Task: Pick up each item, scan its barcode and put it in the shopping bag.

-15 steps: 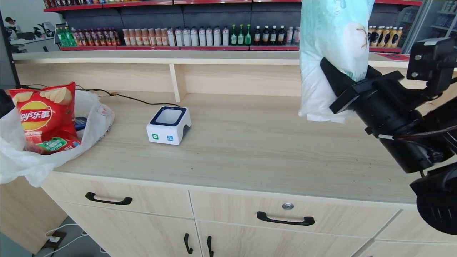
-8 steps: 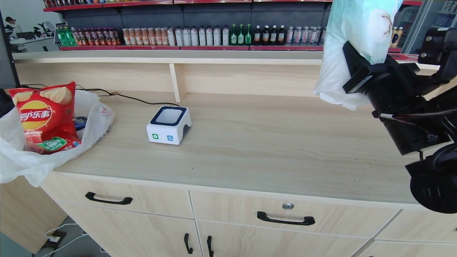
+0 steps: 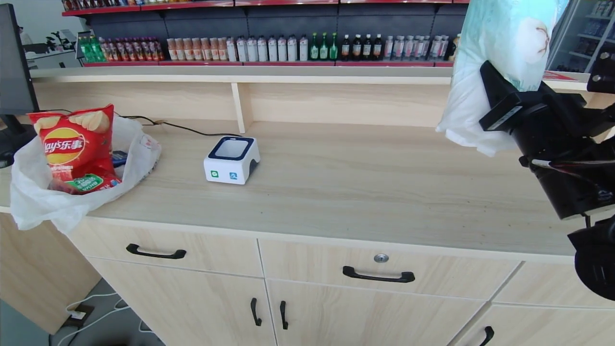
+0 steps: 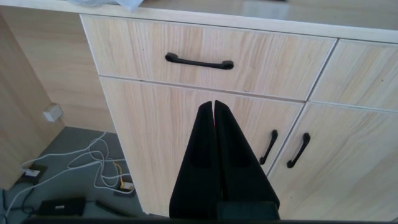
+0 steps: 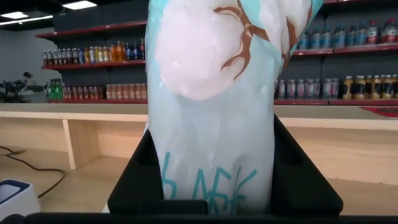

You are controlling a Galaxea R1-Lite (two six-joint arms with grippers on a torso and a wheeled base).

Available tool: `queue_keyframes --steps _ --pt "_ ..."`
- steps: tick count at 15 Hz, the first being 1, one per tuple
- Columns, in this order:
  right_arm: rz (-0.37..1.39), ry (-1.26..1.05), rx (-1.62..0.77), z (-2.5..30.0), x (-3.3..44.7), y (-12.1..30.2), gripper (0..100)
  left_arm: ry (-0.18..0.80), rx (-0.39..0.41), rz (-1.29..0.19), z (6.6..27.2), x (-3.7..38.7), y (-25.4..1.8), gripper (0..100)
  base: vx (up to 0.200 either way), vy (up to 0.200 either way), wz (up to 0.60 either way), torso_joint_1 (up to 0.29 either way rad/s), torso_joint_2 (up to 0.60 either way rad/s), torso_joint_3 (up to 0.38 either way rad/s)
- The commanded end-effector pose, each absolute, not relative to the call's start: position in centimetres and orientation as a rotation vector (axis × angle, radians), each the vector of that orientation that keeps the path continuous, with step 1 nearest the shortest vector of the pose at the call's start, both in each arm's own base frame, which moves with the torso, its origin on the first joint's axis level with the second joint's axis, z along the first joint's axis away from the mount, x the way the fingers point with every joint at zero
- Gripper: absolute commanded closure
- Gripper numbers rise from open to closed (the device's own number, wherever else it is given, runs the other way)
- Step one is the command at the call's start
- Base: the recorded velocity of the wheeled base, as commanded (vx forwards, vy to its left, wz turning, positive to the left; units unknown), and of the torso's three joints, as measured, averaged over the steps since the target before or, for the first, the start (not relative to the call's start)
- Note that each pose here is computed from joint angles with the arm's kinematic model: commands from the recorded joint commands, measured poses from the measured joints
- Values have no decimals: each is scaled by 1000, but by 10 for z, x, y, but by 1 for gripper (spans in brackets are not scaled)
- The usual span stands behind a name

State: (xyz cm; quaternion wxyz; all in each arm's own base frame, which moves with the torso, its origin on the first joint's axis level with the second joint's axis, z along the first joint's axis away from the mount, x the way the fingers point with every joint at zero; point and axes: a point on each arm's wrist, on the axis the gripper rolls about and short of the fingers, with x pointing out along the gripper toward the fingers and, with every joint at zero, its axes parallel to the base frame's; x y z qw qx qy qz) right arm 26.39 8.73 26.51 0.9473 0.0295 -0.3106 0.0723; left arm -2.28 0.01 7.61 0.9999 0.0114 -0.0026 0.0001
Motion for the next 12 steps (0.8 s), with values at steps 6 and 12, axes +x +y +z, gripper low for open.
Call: queue_keyframes --steps 6,12 --pt "143 -661 64 273 261 85 100 -6 12 3 76 -23 0 100 0 200 0 3 2 1" --pt "148 -633 56 265 260 86 100 -8 3 3 76 -23 0 100 0 200 0 0 2 4"
